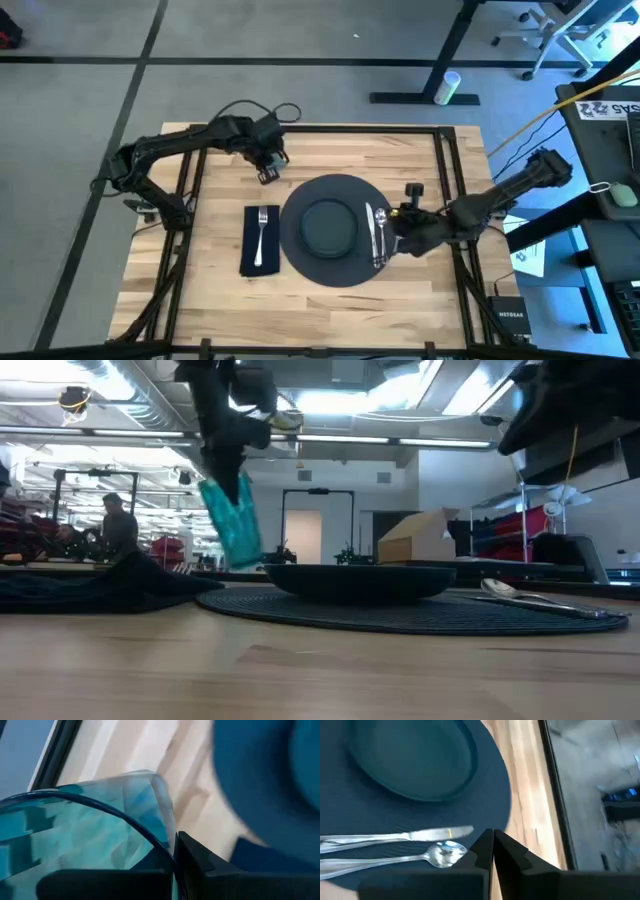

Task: Set table place
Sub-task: Put the blue cup to the top right of the black tablemat

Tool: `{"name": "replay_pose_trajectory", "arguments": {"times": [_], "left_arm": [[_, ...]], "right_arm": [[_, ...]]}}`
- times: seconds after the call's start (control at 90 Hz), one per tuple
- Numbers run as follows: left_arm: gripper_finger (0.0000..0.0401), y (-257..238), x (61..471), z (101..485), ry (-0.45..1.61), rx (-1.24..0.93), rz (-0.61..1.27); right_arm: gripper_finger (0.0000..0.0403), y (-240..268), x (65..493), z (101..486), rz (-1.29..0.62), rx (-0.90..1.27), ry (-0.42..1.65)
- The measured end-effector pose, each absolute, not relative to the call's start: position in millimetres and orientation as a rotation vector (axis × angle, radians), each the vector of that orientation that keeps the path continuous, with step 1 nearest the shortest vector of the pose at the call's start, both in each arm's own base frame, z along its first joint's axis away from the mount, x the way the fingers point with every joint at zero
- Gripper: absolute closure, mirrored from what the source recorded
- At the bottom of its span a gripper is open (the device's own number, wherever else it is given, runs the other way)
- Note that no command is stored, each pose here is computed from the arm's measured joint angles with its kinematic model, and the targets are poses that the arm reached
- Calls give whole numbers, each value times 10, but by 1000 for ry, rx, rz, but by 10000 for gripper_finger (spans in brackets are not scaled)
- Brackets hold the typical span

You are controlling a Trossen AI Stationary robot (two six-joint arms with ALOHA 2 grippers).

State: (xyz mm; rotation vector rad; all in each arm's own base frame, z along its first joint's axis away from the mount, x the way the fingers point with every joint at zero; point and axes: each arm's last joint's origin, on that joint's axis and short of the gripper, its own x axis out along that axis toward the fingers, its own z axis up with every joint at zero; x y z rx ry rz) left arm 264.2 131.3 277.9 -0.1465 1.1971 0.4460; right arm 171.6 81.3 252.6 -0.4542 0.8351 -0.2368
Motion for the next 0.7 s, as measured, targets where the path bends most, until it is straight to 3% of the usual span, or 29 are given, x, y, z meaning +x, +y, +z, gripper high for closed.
{"name": "replay_pose_trajectory", "arguments": {"times": [0.378,0.7], "left_arm": [[401,1199,2840,2892,1020,-164,270],[401,1241,2938,2904,1030,-168,254]], "right_arm": [[403,708,1541,1980,0,-396,317],[403,441,1566,1799,-2,-349,188]]}}
